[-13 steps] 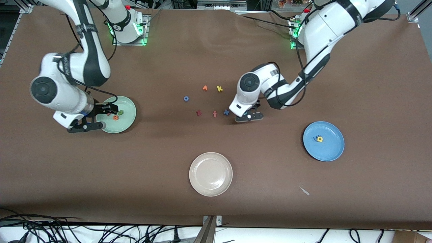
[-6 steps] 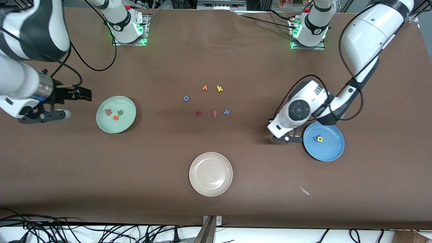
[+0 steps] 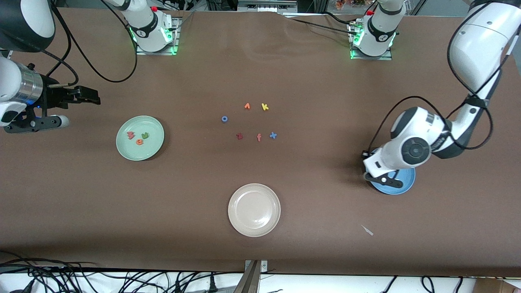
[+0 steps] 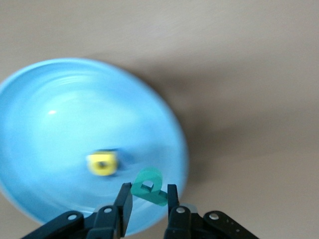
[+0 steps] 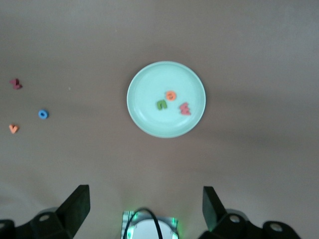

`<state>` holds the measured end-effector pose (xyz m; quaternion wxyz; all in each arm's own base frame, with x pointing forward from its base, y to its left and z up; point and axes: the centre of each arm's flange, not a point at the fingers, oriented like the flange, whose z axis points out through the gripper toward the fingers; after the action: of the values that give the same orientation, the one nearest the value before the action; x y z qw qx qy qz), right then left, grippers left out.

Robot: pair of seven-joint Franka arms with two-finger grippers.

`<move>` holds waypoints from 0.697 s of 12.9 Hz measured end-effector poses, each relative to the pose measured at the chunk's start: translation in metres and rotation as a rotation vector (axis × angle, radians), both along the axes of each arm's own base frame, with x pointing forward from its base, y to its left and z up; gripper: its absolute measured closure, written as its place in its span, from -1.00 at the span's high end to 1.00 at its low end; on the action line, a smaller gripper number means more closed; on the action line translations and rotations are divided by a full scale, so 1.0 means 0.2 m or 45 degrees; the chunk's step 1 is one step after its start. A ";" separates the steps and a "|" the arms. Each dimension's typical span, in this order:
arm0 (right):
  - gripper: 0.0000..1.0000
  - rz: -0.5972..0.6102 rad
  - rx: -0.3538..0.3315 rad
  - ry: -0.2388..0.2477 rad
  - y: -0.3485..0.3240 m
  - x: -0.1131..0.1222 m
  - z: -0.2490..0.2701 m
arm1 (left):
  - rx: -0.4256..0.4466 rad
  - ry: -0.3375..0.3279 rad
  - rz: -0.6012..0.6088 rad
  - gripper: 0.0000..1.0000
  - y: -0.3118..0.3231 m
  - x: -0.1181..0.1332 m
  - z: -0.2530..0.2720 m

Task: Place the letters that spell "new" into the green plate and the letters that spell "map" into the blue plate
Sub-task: 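Drop the teal p on the blue plate while the right arm withdraws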

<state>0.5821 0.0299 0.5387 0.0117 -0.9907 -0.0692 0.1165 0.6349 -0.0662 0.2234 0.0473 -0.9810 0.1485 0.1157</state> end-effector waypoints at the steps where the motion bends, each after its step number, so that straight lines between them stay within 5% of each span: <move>1: 1.00 -0.011 -0.022 -0.038 0.01 -0.02 -0.03 | 0.021 0.013 -0.046 -0.35 0.10 0.01 -0.03; 4: 1.00 -0.125 -0.062 -0.135 0.02 -0.10 0.02 | 0.035 0.032 -0.123 0.15 0.21 0.02 -0.06; 8: 1.00 -0.166 -0.044 -0.247 -0.12 -0.16 0.22 | -0.024 0.065 0.004 0.99 0.22 0.14 0.23; 9: 1.00 -0.130 -0.039 -0.251 -0.12 -0.17 0.23 | -0.052 0.061 0.047 1.00 0.21 0.16 0.32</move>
<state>0.5490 0.0064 0.5838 -0.0044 -0.9997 -0.0177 0.0186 0.6664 -0.0244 0.2881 0.0217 -0.9813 0.1337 0.1369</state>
